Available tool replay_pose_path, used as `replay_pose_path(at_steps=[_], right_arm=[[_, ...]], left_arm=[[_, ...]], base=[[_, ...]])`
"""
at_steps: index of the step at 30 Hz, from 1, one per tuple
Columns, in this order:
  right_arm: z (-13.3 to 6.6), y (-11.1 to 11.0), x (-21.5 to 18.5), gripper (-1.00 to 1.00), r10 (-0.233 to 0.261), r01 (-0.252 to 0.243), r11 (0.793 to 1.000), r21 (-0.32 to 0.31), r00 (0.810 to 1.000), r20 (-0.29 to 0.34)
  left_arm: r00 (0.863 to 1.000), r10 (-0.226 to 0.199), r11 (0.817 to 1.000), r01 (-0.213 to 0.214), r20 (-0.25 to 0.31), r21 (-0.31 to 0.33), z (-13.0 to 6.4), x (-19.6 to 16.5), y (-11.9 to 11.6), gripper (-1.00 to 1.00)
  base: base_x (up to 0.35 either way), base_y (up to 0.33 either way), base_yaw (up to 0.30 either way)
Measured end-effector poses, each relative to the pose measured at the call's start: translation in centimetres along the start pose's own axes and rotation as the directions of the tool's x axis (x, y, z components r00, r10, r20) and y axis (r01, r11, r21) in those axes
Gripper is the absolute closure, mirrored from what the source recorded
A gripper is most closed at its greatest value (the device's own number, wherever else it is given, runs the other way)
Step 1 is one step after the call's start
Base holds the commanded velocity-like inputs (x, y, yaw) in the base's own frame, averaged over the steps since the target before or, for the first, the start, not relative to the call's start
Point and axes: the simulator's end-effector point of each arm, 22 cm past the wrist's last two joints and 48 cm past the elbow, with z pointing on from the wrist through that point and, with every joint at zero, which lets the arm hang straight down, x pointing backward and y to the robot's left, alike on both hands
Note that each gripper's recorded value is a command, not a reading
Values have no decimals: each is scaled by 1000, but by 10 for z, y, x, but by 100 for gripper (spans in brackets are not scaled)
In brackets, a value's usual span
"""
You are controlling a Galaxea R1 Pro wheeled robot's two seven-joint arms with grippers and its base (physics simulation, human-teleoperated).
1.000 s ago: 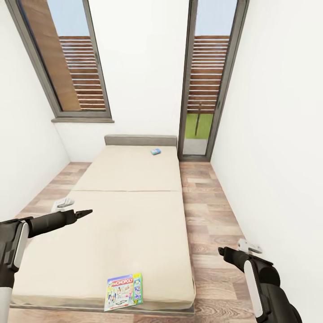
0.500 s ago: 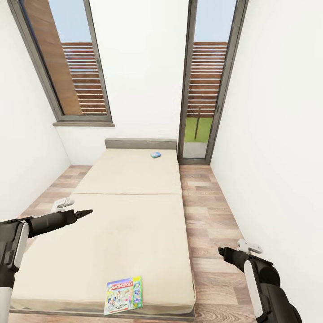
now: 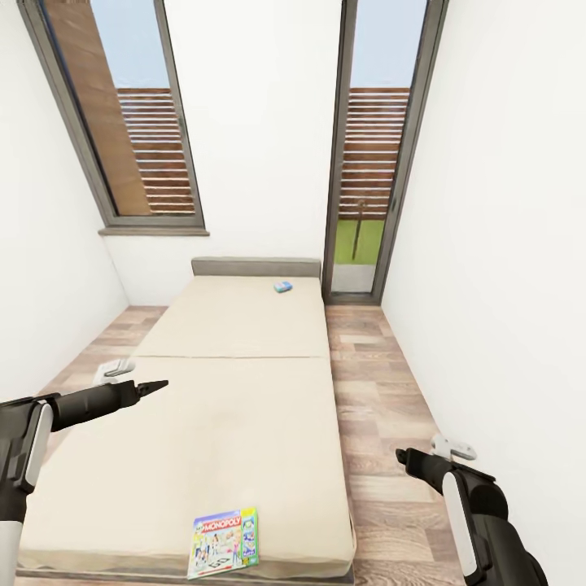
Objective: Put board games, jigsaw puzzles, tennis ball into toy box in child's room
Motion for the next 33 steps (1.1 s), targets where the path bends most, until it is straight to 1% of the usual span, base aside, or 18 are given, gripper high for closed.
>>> replay_pose_path(at_steps=[33], right_arm=[[-16,5,-16,-100,4,-3,1000,-16,999,41]], left_arm=[[999,24,1000,-25,47,18,-18,-20,-18,-100]], base=[[0,0,0]])
